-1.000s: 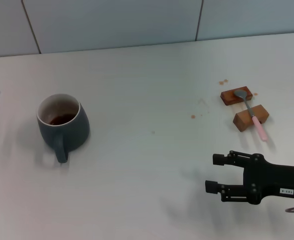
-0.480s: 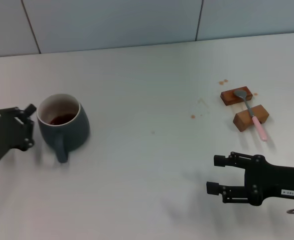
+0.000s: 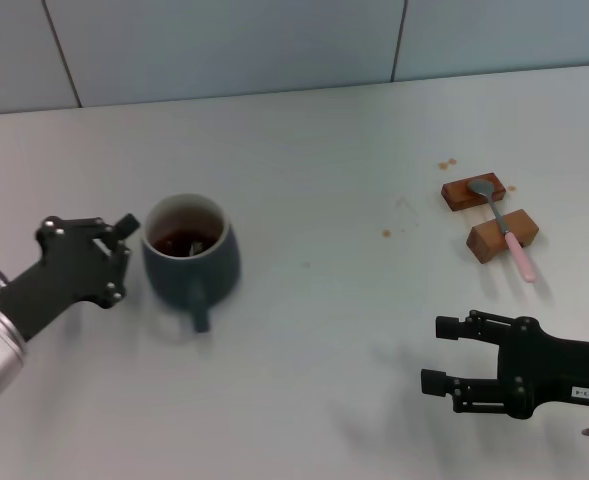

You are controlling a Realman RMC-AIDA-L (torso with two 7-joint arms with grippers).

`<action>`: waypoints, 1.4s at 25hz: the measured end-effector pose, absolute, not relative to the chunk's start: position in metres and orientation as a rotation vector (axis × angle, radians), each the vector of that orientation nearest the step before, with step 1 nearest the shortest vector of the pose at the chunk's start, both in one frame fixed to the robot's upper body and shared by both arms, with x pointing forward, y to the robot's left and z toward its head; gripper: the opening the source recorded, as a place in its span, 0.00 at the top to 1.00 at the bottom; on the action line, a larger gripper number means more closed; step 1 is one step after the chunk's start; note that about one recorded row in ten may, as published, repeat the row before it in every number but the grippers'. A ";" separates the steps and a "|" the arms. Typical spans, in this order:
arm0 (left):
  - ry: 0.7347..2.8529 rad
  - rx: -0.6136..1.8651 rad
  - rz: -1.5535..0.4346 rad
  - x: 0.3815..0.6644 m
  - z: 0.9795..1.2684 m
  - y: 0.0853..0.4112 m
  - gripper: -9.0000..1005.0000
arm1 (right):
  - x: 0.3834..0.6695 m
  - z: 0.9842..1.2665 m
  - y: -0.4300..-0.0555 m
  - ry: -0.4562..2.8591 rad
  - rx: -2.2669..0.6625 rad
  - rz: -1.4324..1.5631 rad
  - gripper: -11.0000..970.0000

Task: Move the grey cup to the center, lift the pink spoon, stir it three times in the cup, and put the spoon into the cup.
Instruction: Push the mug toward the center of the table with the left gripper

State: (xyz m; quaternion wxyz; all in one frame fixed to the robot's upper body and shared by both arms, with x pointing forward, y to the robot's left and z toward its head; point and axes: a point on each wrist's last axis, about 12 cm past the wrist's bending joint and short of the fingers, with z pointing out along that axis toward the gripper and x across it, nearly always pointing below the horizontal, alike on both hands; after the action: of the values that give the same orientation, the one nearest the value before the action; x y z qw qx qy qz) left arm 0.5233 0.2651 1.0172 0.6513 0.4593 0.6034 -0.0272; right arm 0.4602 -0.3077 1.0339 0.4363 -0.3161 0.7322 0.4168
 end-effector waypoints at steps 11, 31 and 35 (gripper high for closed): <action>1.354 1.088 -0.210 0.528 1.018 0.238 0.99 | 0.460 1.034 -0.307 1.822 -0.793 1.040 0.13; 1.317 1.130 -0.456 0.530 1.028 0.209 0.98 | 0.464 1.035 -0.301 1.801 -0.785 1.060 0.14; 1.308 1.007 -0.495 0.521 1.034 0.224 0.98 | 0.457 1.039 -0.306 1.726 -0.678 1.080 0.14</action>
State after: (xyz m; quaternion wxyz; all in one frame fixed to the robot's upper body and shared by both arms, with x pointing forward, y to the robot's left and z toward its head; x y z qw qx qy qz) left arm 0.5212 0.2240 1.0336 0.6513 0.4433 0.5760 -0.2181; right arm 0.4566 -0.3055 1.0394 0.4777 -0.2775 0.7067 0.4421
